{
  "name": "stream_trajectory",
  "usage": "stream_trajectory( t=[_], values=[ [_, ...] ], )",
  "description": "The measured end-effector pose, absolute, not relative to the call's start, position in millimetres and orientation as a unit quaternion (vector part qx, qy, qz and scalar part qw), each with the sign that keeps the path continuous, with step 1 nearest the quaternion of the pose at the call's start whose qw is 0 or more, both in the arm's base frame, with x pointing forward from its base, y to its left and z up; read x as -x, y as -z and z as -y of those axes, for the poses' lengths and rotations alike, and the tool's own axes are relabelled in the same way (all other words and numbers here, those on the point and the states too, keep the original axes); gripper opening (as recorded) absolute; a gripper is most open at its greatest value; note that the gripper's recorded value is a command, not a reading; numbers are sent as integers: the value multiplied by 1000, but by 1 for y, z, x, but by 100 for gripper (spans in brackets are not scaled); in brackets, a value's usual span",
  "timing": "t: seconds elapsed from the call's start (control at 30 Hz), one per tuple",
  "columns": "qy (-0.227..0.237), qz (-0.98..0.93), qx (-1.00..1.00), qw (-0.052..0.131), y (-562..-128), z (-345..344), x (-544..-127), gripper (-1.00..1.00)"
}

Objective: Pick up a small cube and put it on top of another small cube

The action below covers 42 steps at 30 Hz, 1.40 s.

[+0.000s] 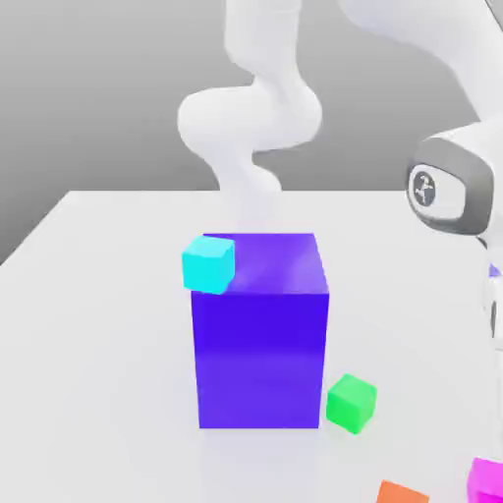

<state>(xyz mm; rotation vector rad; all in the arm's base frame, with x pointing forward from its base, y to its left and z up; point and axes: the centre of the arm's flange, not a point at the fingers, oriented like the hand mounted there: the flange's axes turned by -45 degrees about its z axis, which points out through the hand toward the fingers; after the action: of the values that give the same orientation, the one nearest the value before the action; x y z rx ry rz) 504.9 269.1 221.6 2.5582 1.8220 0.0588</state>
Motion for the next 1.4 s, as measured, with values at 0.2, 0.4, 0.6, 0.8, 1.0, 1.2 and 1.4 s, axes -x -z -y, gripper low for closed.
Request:
stream_trajectory(
  t=[0.2,0.4,0.6,0.8,1.0,1.2,1.4],
  values=[
    [0,-605,-796,0,-131,-279,-496,-100],
    [1,-605,-796,0,-127,-279,-496,-100],
    [1,-611,-792,7,-193,-274,-494,-100],
    [0,-649,-759,51,-231,-232,-472,-100],
    [0,-684,-726,65,-255,-190,-442,-100],
    [1,-720,-692,44,-258,-156,-401,-100],
    [0,-757,-654,2,-242,-142,-360,-100]
  ],
)
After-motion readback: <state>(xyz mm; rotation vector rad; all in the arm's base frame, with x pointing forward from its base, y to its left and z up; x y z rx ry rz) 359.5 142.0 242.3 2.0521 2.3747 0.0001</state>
